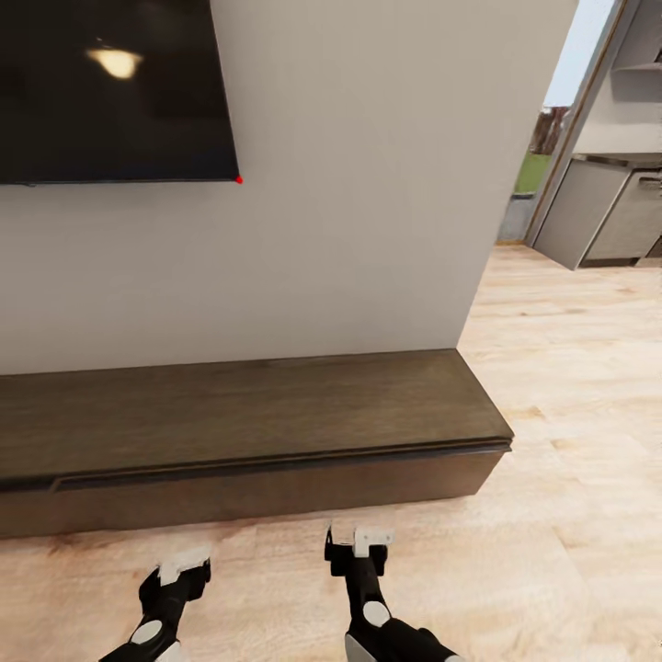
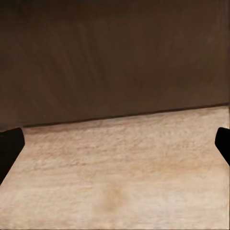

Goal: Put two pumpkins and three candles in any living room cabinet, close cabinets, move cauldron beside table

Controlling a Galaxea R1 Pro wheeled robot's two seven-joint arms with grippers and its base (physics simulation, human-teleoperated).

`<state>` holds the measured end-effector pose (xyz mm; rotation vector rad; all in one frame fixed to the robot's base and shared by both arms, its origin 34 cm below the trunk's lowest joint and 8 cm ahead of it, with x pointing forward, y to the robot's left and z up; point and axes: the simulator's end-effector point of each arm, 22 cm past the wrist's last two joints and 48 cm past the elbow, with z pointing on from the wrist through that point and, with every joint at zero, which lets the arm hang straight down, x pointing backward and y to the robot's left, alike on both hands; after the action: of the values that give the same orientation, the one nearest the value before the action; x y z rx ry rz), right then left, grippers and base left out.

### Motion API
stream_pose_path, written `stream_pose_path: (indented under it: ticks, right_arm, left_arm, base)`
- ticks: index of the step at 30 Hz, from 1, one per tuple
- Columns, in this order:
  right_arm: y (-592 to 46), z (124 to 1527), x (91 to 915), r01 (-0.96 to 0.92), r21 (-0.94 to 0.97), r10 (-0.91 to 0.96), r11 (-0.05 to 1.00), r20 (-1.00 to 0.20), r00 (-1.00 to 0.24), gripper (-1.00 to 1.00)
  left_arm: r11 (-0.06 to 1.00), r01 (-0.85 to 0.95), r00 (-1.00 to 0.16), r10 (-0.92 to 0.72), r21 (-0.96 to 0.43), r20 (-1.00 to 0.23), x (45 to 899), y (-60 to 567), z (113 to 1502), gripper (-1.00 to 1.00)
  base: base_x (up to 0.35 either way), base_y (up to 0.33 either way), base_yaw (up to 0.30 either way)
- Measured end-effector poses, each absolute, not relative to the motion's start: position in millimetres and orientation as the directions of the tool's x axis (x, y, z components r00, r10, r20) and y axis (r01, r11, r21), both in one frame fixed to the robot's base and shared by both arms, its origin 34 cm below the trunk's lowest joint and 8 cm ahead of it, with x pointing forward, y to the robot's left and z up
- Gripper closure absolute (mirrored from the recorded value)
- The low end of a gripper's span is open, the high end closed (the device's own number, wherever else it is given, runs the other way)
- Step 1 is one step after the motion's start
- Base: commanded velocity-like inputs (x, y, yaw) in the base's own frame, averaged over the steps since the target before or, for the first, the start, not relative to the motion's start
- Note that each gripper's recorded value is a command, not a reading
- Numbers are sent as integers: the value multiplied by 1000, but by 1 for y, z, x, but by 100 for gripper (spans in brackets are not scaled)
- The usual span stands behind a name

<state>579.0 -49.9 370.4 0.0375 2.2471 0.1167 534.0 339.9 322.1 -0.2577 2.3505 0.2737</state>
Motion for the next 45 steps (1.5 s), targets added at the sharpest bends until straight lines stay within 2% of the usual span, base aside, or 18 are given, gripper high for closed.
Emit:
stream_pose_path:
  ticks: [3,9,14,37,45]
  right_arm:
    - [-47,359,569,-40,71,24,997,-728,-685,-100]
    - [-54,338,550,-33,46,3,998,-624,-781,-100]
    - [-57,334,539,-1,59,31,998,-536,-844,-100]
    - [-38,386,538,-20,99,33,995,-506,-862,-100]
    - [-27,396,544,-38,139,43,989,-538,-842,-100]
  left_arm:
    - [968,-222,-780,-105,116,-617,527,323,313,-100]
    - [979,-197,-856,-141,62,-497,531,303,318,-100]
    - [978,-198,-872,-145,66,-467,529,307,323,-100]
    - [972,-225,-870,-173,60,-461,540,312,372,-100]
    - [974,-220,-917,-189,52,-352,487,312,349,-100]
  base:
    - [-31,0,0]
    - [-6,0,0]
    - [0,0,0]
    - [0,0,0]
    - [0,0,0]
